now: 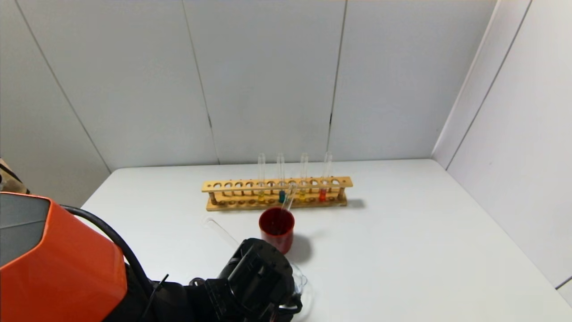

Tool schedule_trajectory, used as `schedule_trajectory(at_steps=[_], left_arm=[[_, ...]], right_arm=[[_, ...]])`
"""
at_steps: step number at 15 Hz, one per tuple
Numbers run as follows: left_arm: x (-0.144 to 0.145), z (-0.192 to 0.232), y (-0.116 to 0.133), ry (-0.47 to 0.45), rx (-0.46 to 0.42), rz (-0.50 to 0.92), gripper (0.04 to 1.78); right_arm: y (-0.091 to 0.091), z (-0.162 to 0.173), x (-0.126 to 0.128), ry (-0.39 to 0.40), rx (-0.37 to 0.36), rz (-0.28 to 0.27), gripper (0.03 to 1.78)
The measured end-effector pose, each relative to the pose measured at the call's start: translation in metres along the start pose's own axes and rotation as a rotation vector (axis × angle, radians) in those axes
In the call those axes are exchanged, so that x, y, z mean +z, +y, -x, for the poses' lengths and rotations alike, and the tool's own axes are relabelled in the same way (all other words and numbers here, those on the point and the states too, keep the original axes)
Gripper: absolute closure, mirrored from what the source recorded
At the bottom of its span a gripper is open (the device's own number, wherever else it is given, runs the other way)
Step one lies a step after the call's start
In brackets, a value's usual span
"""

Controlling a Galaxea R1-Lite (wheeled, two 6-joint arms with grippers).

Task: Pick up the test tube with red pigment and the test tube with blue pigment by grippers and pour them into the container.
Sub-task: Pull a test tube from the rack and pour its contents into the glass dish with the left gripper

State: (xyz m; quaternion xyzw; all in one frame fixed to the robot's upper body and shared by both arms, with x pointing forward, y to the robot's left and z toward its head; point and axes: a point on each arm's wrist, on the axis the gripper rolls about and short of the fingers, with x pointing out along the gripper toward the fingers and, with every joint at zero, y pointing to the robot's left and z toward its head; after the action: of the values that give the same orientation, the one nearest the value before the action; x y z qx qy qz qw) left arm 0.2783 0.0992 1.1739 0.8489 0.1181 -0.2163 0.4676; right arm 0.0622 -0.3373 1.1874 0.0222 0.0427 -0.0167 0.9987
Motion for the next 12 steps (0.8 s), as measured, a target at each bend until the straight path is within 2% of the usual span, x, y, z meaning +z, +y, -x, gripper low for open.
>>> schedule_trajectory(at_steps=[5,12], left_arm=[[-0.0018,0.0011,0.0046,0.035,0.014,-0.021,1.52],[0.0008,0.0024,0.0055,0.033,0.021,-0.049,1.52]], right_arm=[[0.0000,0.0000,0.0000,0.000,-0.001,0.000,0.06],[0.0000,0.0000,0.0000,0.000,0.000,0.000,0.06]])
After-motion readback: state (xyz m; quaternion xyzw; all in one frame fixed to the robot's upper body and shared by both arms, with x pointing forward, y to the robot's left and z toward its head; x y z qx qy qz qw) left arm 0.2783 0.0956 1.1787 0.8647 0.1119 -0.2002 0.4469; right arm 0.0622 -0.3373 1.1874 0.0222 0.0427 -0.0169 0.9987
